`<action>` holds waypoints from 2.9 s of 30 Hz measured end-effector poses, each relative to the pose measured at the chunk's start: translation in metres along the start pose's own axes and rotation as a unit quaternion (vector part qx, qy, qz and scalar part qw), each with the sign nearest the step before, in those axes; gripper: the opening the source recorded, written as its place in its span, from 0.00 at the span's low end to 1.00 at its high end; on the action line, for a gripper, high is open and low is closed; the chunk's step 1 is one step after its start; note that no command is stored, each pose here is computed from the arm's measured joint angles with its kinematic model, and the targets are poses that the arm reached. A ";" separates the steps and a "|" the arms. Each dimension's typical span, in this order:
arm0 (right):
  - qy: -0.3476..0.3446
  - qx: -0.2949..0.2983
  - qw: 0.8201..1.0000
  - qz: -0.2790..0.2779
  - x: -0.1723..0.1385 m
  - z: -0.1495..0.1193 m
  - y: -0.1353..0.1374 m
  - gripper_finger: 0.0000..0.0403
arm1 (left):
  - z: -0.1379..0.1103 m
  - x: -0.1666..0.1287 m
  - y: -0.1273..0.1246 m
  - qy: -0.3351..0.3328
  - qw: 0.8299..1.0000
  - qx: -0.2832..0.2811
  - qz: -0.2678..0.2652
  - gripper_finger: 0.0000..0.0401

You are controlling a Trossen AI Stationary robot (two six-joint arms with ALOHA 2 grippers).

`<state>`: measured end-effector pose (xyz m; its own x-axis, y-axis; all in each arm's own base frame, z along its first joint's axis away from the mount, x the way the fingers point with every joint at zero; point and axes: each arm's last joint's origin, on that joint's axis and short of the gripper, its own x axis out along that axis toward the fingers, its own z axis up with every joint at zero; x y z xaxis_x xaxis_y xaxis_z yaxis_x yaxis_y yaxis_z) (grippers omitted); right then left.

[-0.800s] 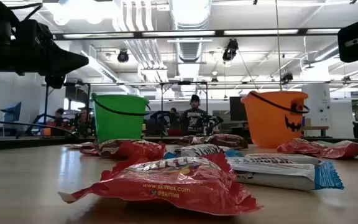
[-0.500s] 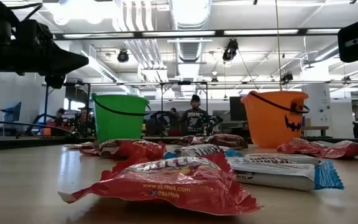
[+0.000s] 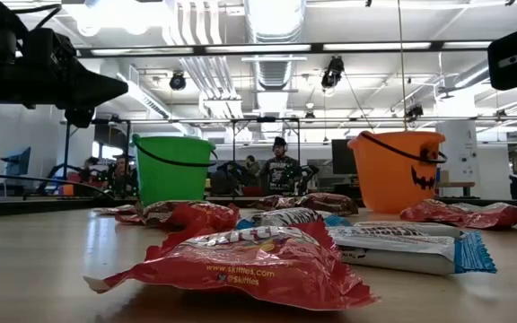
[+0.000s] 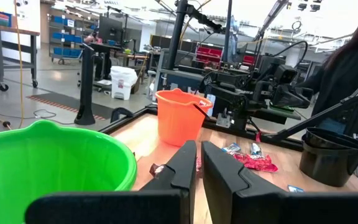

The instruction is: Sort candy

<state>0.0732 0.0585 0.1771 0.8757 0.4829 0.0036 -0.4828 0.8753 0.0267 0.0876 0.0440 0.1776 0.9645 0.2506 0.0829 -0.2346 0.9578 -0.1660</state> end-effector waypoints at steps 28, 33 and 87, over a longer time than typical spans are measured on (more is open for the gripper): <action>0.000 0.000 1.000 0.000 0.000 0.000 0.000 0.20 | 0.000 0.000 0.000 0.000 1.000 0.000 0.000 0.02; 0.000 0.000 1.000 0.000 0.000 0.000 0.000 0.20 | 0.000 0.000 0.000 0.000 1.000 0.000 0.000 0.02; -0.001 -0.002 1.000 -0.026 0.000 0.000 -0.002 0.20 | 0.000 0.000 0.000 0.000 1.000 0.000 0.000 0.02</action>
<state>0.0739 0.0572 0.1771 0.8996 0.4367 0.0044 -0.4367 0.8993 0.0237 0.0876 0.0440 0.1775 0.9646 0.2502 0.0830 -0.2342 0.9580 -0.1656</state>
